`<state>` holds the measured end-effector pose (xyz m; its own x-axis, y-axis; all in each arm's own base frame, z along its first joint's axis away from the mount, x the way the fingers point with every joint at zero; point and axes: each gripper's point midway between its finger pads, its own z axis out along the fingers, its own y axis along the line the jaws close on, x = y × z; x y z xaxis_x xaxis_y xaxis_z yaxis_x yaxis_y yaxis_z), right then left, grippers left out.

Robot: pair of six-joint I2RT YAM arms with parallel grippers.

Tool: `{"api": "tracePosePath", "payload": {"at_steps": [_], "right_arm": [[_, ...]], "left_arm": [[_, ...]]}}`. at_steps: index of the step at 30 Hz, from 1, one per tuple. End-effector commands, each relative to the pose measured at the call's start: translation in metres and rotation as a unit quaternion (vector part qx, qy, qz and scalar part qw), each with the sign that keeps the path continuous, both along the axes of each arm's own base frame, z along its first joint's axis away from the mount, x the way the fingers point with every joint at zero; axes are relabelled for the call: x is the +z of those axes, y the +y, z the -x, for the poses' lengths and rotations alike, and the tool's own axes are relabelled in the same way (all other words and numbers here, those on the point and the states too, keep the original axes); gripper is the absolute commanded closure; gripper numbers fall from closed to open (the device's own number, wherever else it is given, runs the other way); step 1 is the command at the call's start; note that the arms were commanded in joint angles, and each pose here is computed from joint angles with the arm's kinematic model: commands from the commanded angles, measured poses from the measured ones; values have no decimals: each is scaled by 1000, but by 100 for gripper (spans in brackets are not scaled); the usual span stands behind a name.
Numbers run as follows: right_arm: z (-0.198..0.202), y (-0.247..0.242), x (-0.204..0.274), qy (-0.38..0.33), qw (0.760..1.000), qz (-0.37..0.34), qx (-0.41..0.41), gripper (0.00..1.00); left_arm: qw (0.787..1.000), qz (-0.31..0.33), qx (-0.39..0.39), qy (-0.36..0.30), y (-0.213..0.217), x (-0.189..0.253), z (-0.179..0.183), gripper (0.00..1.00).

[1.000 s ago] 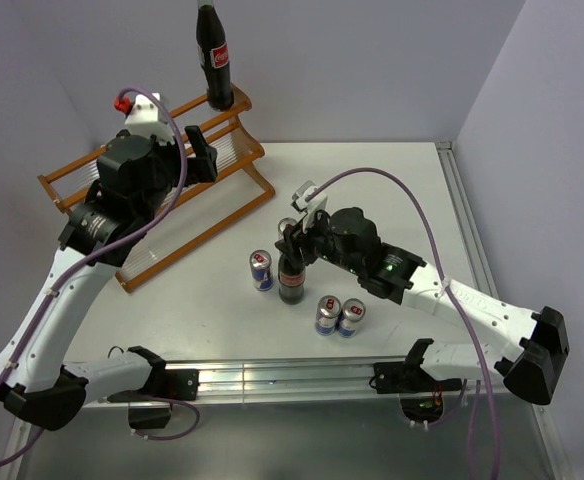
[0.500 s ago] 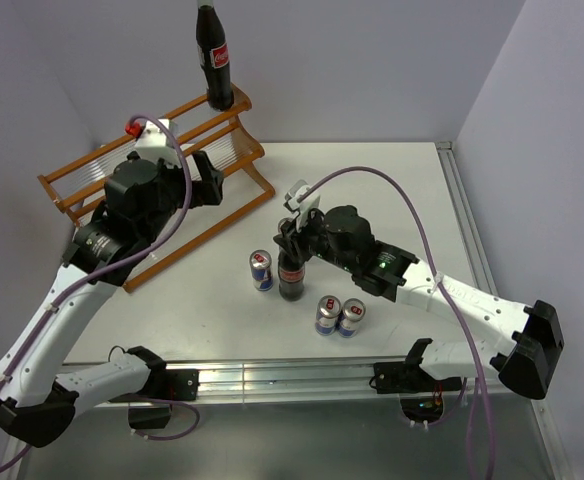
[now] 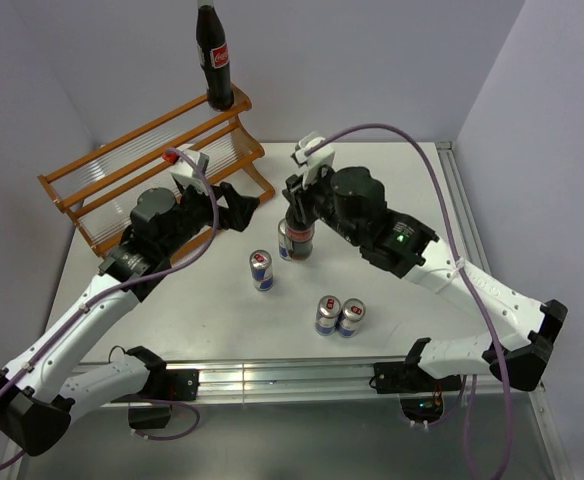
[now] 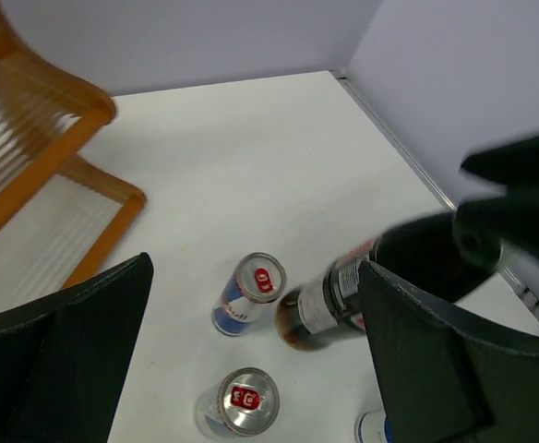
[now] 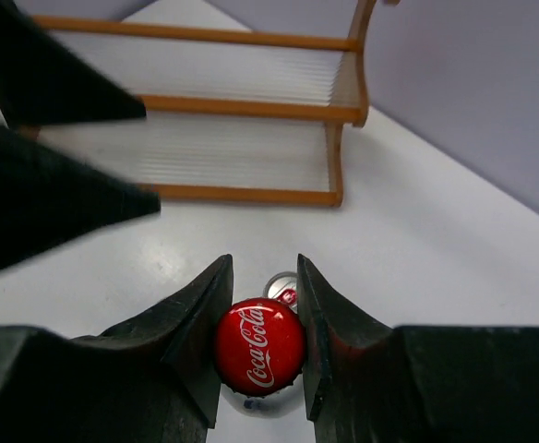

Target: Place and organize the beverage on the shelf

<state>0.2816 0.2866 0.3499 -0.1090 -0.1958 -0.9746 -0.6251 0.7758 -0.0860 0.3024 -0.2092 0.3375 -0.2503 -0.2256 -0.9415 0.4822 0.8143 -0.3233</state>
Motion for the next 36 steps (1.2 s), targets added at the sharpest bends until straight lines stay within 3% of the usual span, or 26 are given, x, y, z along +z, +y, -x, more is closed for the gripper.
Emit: {"api": "tracePosePath", "payload": {"at_steps": [1, 8, 22, 33, 35, 36], "right_arm": [[-1, -26, 142, -125, 982, -134, -48, 100], [0, -30, 171, -106, 985, -121, -55, 100], [40, -16, 185, -56, 992, -107, 28, 100], [56, -2, 180, -57, 991, -115, 44, 100], [56, -2, 179, -57, 991, -114, 42, 100], [57, -1, 179, -57, 991, -114, 43, 100]], "left_arm": [[989, 38, -105, -100, -29, 37, 24, 0], [967, 24, -200, -154, -66, 23, 54, 1], [960, -37, -215, -175, -118, 22, 60, 1], [956, -27, -233, -176, -137, 26, 68, 1], [957, -30, -229, -174, -140, 25, 68, 7], [958, -34, -229, -171, -140, 22, 68, 19]]}}
